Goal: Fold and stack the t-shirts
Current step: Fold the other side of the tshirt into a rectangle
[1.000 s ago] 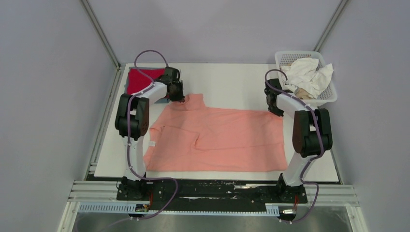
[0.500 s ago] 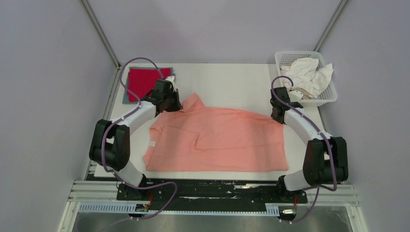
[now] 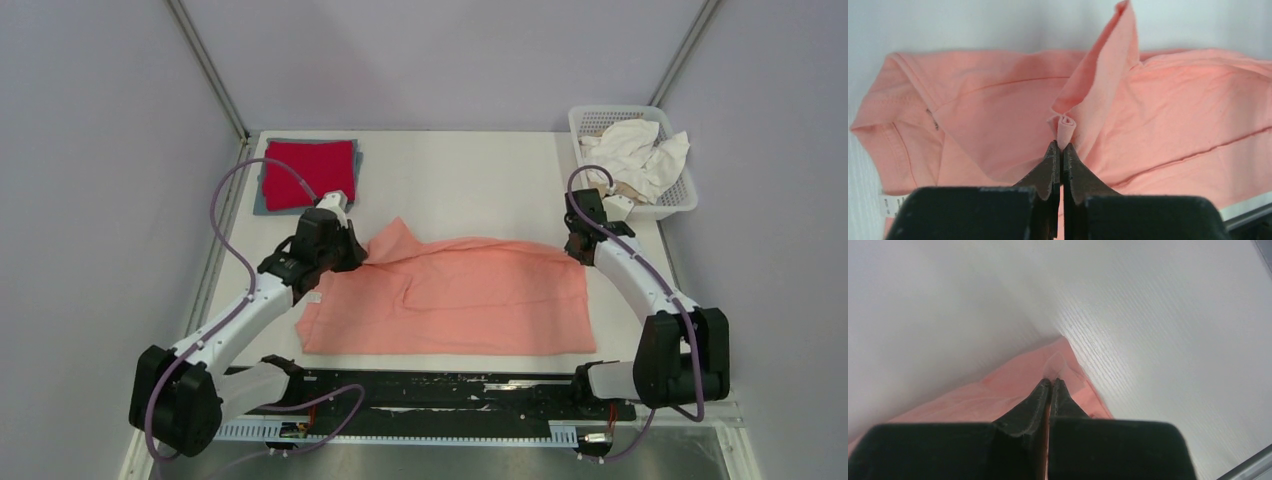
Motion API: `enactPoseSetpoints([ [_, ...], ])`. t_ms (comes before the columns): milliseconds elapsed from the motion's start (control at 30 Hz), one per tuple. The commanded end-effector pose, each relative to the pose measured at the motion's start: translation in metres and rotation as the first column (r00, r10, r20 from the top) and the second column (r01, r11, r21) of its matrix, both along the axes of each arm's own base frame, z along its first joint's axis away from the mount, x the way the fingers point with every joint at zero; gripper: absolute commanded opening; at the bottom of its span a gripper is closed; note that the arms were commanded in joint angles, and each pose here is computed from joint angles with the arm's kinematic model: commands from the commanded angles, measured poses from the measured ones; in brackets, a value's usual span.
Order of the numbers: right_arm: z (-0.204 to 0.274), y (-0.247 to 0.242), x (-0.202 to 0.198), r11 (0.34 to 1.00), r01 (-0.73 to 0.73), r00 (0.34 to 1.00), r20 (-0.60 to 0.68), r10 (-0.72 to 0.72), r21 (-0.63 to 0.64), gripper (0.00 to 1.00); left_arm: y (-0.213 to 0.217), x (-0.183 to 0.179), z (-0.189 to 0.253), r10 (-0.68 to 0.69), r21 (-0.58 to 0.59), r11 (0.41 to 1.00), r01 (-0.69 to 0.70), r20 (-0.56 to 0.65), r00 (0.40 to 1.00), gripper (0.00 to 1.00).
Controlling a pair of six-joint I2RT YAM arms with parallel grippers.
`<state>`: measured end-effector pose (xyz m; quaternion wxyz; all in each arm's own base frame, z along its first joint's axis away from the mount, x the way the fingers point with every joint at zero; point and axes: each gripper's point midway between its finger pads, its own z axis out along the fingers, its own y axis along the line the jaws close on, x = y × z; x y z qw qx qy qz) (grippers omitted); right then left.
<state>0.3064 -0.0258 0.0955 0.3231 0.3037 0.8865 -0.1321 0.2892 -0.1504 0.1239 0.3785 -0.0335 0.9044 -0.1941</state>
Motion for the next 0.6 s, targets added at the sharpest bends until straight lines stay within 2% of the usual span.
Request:
enactPoseSetpoints([
  [0,0.011,-0.005,-0.013,1.000,0.017,1.000,0.017,-0.017,-0.016,0.00,0.000,-0.018,0.014,0.023,-0.048,0.999,-0.022,0.030,0.999,0.00],
  [267,0.013,-0.006,-0.023,1.000,0.010,1.000,0.019,-0.010,-0.013,0.00,0.010,-0.051,0.007,0.037,-0.074,0.997,-0.037,0.003,0.999,0.00],
  [433,0.017,-0.004,-0.022,1.000,0.001,1.000,0.029,-0.001,-0.007,0.00,0.012,-0.062,0.015,0.040,-0.115,0.993,-0.035,0.036,0.999,0.00],
  [567,0.022,-0.006,-0.022,1.000,0.007,0.999,0.039,-0.007,-0.013,0.00,0.017,-0.071,0.012,0.058,-0.119,0.991,-0.056,0.015,0.998,0.00],
])
